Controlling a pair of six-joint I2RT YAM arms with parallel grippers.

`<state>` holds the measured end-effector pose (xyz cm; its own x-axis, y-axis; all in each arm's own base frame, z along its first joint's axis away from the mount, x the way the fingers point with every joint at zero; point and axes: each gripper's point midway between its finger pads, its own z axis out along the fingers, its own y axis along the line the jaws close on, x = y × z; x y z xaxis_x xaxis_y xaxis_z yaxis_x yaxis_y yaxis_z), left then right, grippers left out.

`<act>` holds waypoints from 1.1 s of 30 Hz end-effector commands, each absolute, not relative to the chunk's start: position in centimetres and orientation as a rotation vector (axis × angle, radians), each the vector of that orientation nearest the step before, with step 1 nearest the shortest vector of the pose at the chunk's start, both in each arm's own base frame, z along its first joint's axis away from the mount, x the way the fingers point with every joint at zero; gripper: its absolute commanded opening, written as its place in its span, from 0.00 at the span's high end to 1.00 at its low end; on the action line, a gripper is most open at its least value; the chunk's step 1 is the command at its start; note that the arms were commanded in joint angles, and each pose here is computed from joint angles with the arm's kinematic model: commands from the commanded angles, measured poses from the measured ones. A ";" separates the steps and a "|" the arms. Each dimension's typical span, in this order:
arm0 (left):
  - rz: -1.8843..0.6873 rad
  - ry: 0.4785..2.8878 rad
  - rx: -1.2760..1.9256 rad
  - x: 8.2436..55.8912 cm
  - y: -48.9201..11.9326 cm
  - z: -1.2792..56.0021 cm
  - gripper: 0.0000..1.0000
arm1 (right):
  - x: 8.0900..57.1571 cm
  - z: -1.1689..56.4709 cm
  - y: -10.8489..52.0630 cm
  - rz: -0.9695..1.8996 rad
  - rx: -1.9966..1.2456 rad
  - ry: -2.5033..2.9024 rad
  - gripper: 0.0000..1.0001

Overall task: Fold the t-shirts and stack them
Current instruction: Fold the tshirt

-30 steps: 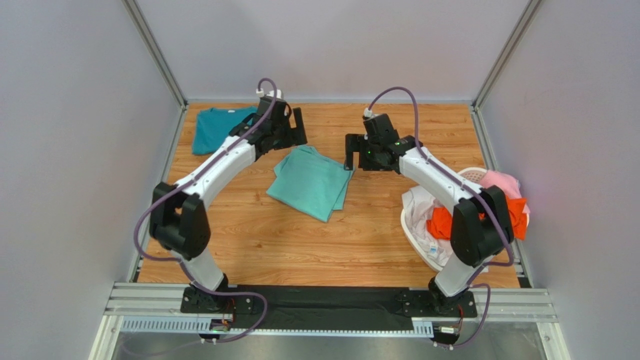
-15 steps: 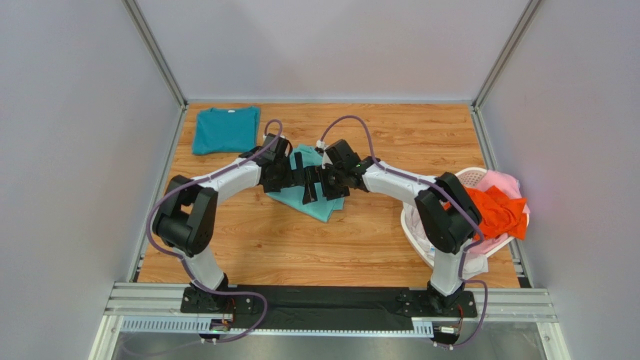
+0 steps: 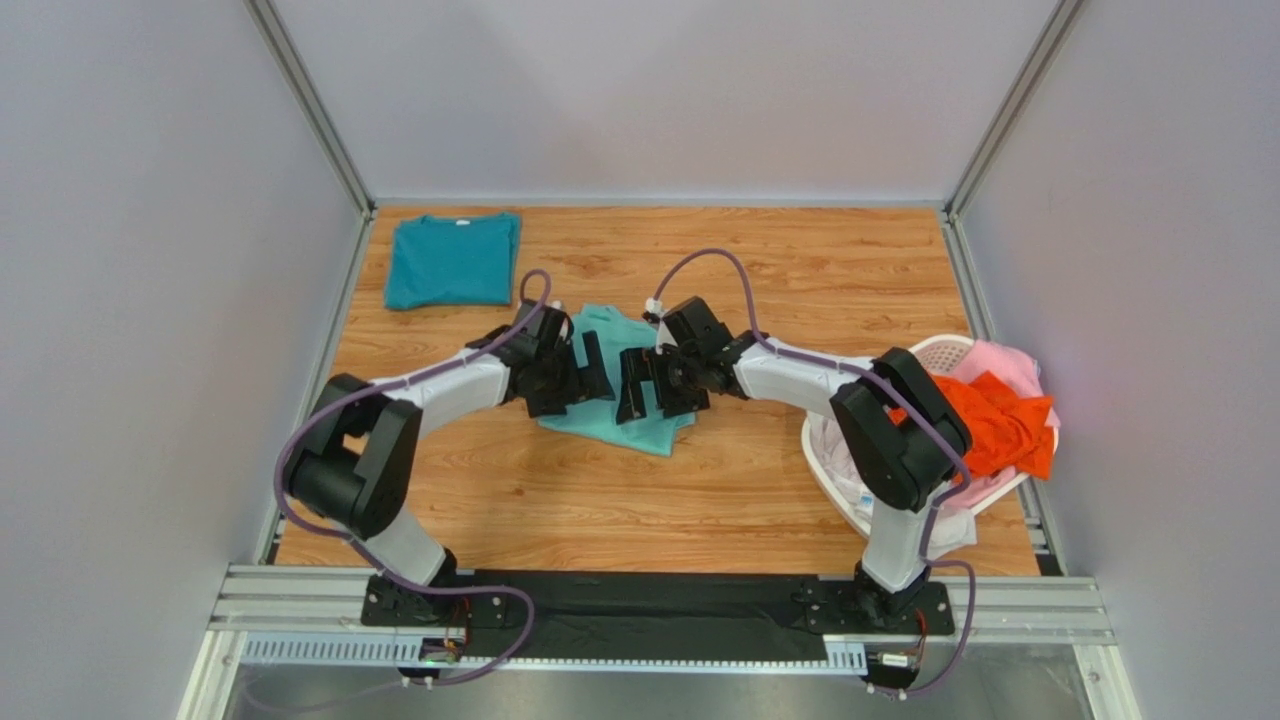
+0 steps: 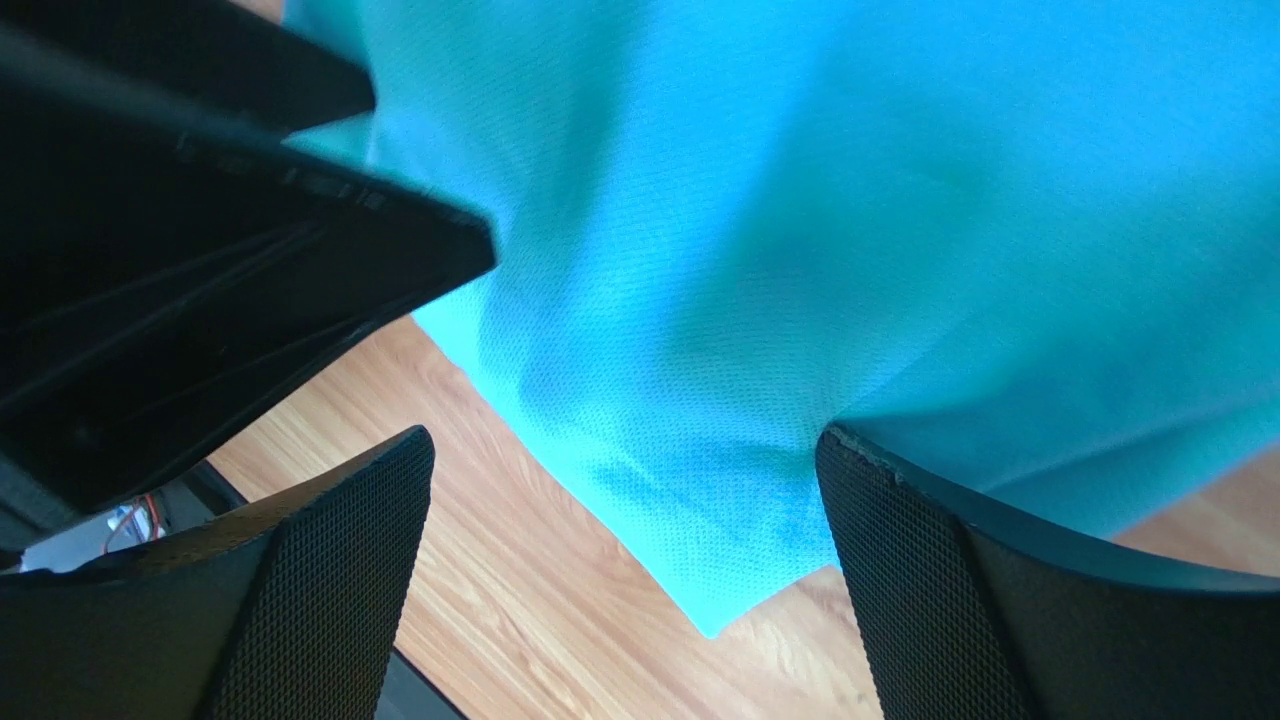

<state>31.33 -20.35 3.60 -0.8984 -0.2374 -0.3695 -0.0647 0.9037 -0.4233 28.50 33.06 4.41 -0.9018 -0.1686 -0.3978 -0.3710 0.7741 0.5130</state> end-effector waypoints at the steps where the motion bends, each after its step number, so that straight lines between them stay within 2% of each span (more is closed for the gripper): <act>1: -0.574 2.775 -0.239 24.8 -19.8 2.4 0.00 | 26.9 5.9 31.7 0.826 -0.440 2.614 0.00; 6: -0.512 2.700 -0.220 22.4 -18.9 5.3 0.00 | 26.1 9.6 30.8 0.811 -0.467 2.504 0.00; 13: -0.458 2.511 -0.274 22.7 -16.2 10.7 0.00 | 27.0 11.6 27.8 0.659 -0.329 2.450 0.00; 16: -0.333 2.495 -0.378 23.3 -13.9 10.2 0.00 | 27.3 10.7 28.1 0.648 -0.328 2.476 0.00; 19: -0.312 2.538 -0.460 24.2 -12.5 8.5 0.00 | 28.3 9.4 28.7 0.614 -0.327 2.506 0.00; 26: -0.333 2.600 -0.476 27.7 -13.1 6.3 0.01 | 30.2 6.3 29.9 0.542 -0.307 2.586 0.06; 33: -0.322 2.637 -0.467 29.2 -13.9 4.3 0.12 | 30.5 4.2 30.9 0.541 -0.303 2.641 0.15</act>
